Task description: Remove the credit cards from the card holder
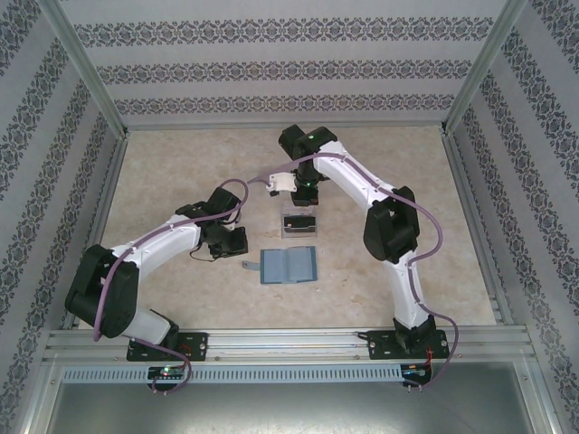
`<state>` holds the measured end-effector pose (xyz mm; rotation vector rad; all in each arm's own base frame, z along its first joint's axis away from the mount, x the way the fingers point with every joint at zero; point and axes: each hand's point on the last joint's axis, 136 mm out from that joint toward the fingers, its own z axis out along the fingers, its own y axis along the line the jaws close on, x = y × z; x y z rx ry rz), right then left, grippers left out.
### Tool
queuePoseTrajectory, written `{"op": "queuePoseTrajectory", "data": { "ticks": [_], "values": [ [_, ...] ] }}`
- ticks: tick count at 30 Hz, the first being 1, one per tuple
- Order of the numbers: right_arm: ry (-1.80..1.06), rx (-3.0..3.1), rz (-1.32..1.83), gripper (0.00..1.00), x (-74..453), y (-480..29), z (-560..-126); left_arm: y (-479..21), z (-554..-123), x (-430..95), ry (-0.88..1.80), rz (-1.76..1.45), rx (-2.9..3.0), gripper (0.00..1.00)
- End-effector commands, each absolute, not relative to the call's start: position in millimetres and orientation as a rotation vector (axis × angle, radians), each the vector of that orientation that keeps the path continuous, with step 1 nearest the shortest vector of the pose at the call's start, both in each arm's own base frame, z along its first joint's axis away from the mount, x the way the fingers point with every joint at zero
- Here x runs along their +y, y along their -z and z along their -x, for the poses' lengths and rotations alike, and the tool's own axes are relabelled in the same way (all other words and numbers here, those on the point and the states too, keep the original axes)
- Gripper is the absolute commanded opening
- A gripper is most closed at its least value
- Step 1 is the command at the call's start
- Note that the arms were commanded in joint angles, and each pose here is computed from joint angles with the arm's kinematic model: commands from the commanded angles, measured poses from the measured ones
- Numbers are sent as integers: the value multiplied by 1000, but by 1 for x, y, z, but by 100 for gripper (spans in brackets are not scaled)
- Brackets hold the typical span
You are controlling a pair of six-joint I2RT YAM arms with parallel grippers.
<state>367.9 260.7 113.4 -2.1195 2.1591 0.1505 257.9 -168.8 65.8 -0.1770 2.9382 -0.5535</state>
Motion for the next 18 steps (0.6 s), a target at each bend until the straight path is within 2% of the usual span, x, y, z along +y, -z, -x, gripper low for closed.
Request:
{"op": "queuePoseTrajectory", "data": {
  "ticks": [1,5,8,11,18],
  "values": [
    [-197,2188,2156,3,258,-104,-364,-68,-261,-165,558,169,2929,12],
    [-209,2206,2149,8,259,-99,-365,-67,-261,-164,553,172,2929,12],
    [-153,2213,2102,20,258,-104,-375,-68,-261,-163,551,173,2926,12],
    [-52,2201,2028,27,254,-116,-391,-68,-262,-162,552,176,2920,12],
    [64,2152,1854,30,245,-156,-406,-71,-273,-160,544,181,2878,15]
  ]
}}
